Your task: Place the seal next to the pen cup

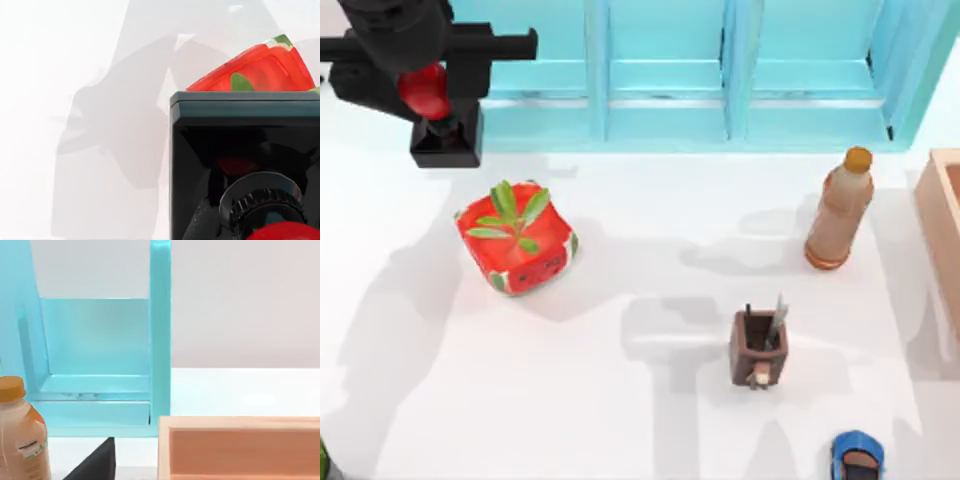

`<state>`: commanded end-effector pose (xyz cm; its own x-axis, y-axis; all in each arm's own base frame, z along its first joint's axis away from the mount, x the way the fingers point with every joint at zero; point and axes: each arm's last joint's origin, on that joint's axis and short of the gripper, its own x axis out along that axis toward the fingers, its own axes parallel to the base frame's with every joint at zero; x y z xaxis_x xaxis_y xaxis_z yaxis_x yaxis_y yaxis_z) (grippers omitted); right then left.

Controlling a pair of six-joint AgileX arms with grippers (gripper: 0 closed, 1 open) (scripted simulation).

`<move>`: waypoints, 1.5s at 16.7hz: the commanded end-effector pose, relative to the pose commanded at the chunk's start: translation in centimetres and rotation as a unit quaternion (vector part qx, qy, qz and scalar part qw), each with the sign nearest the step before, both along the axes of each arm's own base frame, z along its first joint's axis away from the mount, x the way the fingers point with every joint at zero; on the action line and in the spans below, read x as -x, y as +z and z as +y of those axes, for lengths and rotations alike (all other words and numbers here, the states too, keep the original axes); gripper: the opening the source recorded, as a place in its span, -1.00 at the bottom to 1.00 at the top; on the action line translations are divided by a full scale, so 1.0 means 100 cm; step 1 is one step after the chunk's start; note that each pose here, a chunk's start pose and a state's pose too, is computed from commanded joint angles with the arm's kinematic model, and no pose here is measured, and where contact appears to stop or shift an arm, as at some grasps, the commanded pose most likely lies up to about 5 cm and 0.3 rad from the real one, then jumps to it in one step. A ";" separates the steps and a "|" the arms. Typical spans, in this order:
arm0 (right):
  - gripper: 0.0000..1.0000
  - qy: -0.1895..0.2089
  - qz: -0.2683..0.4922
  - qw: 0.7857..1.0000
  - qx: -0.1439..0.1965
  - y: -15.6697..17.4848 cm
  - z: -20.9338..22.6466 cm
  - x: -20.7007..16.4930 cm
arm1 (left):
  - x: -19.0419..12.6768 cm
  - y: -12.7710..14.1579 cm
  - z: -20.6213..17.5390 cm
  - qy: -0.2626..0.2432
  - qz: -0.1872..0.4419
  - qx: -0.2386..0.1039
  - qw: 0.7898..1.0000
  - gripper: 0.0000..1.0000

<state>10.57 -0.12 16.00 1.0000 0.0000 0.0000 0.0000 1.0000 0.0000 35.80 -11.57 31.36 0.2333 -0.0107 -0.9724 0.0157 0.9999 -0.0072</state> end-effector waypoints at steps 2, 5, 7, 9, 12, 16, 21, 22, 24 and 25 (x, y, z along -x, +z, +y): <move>1.00 0.000 0.000 1.000 0.000 0.000 0.000 0.000 | 0.004 -0.002 -0.045 0.005 -0.023 0.019 1.000 -1.00; 1.00 0.000 0.000 1.000 0.000 0.000 0.000 0.000 | 0.026 -0.030 -0.117 0.008 0.013 0.034 0.999 -1.00; 1.00 0.000 0.000 1.000 0.000 0.000 0.000 0.000 | 0.051 -0.054 -0.156 0.002 0.058 0.024 0.998 -1.00; 1.00 0.000 0.000 1.000 0.000 0.000 0.000 0.000 | 0.075 -0.072 -0.180 -0.003 0.096 0.005 0.995 -1.00; 1.00 0.000 0.000 1.000 0.000 0.000 0.000 0.000 | 0.090 -0.079 -0.189 -0.003 0.117 -0.005 0.993 -1.00; 1.00 0.000 0.000 1.000 0.000 0.000 0.000 0.000 | 0.089 -0.079 -0.189 -0.002 0.115 -0.003 0.993 -1.00; 1.00 0.000 0.000 1.000 0.000 0.000 0.000 0.000 | 0.090 -0.093 -0.189 -0.003 0.117 -0.005 0.993 -1.00; 1.00 0.000 0.000 1.000 0.000 0.000 0.000 0.000 | 0.090 -0.094 -0.189 -0.003 0.117 -0.005 0.993 -1.00; 1.00 0.000 0.000 1.000 0.000 0.000 0.000 0.000 | 0.090 -0.094 -0.189 -0.003 0.117 -0.005 0.993 -1.00; 1.00 0.000 0.000 1.000 0.000 0.000 0.000 0.000 | 0.090 -0.094 -0.189 -0.003 0.117 -0.005 0.993 -0.85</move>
<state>10.57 -0.12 16.00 1.0000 0.0000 0.0000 0.0000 1.0000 0.0000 26.78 -30.51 21.99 0.0008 -0.0006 -1.0000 0.0200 0.9998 -0.0005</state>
